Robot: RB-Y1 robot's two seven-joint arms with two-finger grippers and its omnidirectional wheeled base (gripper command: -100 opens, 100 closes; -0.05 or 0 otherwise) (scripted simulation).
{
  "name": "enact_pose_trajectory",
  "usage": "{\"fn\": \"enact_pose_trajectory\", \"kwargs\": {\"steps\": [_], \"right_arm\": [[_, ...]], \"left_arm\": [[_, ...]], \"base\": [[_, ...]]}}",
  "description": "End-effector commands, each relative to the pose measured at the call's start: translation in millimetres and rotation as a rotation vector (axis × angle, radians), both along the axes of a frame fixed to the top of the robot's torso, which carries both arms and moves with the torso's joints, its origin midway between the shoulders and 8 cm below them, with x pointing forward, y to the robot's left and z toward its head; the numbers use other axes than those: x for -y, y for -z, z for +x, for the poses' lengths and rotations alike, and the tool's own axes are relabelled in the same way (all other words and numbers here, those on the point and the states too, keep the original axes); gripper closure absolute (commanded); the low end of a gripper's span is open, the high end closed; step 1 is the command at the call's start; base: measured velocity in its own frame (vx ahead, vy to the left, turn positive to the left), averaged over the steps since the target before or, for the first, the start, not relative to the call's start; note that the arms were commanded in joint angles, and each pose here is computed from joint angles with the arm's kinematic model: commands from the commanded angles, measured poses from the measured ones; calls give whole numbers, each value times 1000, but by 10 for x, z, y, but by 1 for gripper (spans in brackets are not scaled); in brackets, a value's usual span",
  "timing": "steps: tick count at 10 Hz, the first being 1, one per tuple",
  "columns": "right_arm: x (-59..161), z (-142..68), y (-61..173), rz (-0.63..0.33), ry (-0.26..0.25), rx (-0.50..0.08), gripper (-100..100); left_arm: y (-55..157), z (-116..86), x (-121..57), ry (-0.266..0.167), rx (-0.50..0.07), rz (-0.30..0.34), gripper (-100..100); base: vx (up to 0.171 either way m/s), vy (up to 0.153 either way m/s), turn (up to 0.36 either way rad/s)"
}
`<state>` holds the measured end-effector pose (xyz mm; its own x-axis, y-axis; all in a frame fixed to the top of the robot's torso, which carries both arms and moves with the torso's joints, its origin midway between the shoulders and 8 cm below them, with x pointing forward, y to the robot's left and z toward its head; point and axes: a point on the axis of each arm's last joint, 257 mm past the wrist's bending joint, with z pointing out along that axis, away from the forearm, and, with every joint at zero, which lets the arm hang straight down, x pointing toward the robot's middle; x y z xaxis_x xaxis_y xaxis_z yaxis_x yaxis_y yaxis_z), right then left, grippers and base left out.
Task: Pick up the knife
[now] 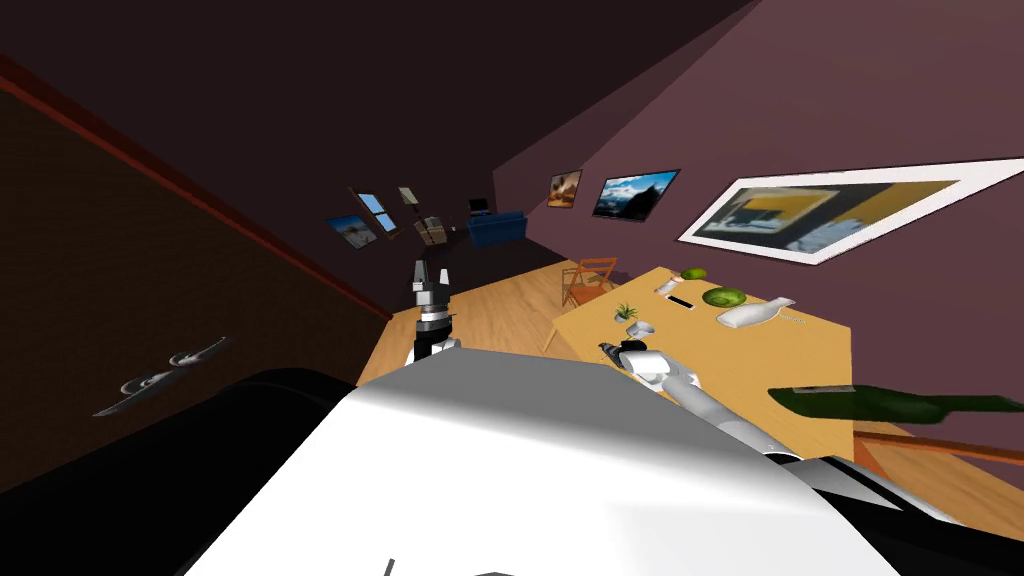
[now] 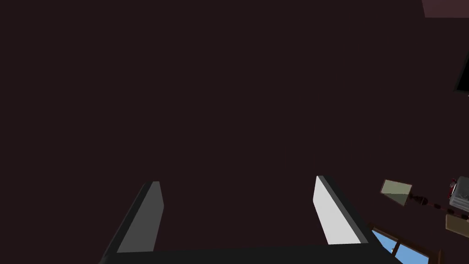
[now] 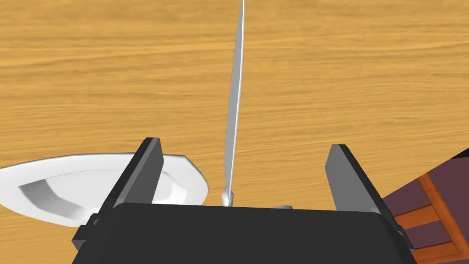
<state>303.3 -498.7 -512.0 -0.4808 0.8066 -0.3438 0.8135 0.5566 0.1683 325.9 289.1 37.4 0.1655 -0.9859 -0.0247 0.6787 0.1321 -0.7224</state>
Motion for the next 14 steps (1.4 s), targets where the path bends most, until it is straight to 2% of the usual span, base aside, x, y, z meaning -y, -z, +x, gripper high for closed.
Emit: {"fn": "enact_pose_trajectory", "kwargs": {"steps": [1, 3, 4, 8, 11, 12, 13, 14], "right_arm": [[203, -224, 57, -27, 31, -78, -100], [454, -454, 79, -56, 70, -160, -100], [465, -465, 82, -58, 73, -162, -100], [860, -820, 40, -106, 144, -276, -100], [988, -925, 5, -122, 168, -307, -100], [951, -897, 4, -118, 161, -299, -100], [956, -902, 2, -119, 163, -300, 0], [925, -933, 102, -121, 167, -290, -100]], "left_arm": [[0, 0, 0, 0, 0, 0, 0], [0, 0, 0, 0, 0, 0, 0], [0, 0, 0, 0, 0, 0, 0], [0, 0, 0, 0, 0, 0, 0], [1, 0, -1, 0, 0, 0, 0], [0, 0, 0, 0, 0, 0, 0], [1, 0, -1, 0, 0, 0, 0], [0, 0, -1, 0, 0, 0, 0]], "base": [[6, -61, 382], [19, -68, 370], [13, -54, 28], [13, -44, 196], [11, -30, 73], [3, -9, 21], [0, 0, 0], [-5, -34, 32]]}}
